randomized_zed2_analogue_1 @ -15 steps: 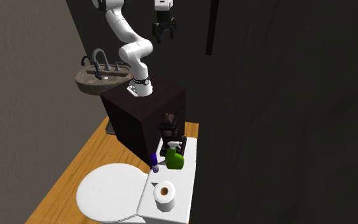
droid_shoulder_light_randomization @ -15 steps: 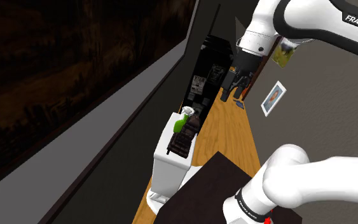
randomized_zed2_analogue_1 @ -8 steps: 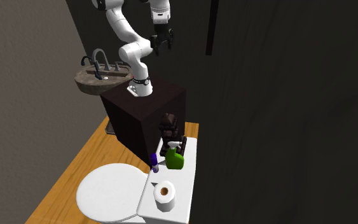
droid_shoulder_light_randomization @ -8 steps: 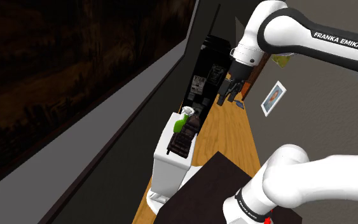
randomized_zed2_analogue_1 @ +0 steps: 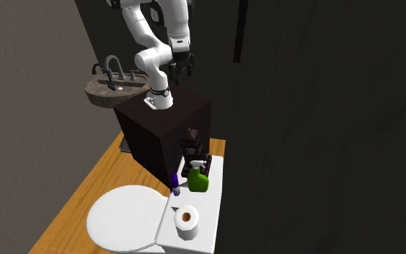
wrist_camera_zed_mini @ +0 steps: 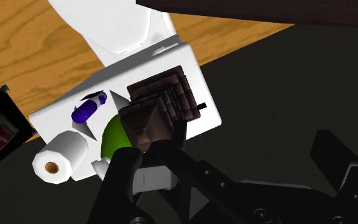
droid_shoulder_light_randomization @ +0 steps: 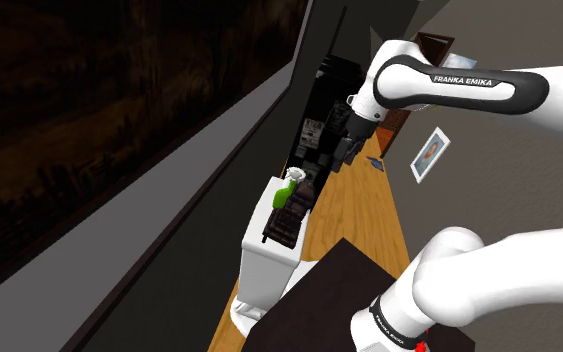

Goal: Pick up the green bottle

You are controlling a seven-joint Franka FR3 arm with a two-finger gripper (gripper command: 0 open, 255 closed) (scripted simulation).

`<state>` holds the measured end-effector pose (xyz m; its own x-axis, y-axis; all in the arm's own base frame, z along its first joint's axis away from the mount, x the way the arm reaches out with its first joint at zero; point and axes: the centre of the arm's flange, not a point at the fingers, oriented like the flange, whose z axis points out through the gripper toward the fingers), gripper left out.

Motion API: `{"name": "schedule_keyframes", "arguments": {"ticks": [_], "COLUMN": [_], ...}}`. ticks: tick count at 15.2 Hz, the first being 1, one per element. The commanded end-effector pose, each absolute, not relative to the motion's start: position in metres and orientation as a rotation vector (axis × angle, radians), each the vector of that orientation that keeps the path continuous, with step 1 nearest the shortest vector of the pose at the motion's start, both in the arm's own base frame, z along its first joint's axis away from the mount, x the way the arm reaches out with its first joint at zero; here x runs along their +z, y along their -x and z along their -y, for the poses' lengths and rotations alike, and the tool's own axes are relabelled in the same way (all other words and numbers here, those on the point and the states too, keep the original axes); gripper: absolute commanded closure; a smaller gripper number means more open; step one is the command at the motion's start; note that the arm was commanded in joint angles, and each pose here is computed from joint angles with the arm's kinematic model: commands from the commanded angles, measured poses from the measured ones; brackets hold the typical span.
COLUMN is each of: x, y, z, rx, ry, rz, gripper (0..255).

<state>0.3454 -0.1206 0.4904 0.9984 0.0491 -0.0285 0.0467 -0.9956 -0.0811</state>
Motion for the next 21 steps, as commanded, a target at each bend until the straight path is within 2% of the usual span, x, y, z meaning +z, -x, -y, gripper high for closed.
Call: {"name": "schedule_keyframes", "arguments": {"ticks": [1,21], "x": [0.475,0.31], "y": [-0.356,-0.496], "z": [0.138,0.28], "rx": [0.034,-0.064], "ry": [3.061,3.022], "rz": [0.117,0.52], "gripper": [0,0]}}
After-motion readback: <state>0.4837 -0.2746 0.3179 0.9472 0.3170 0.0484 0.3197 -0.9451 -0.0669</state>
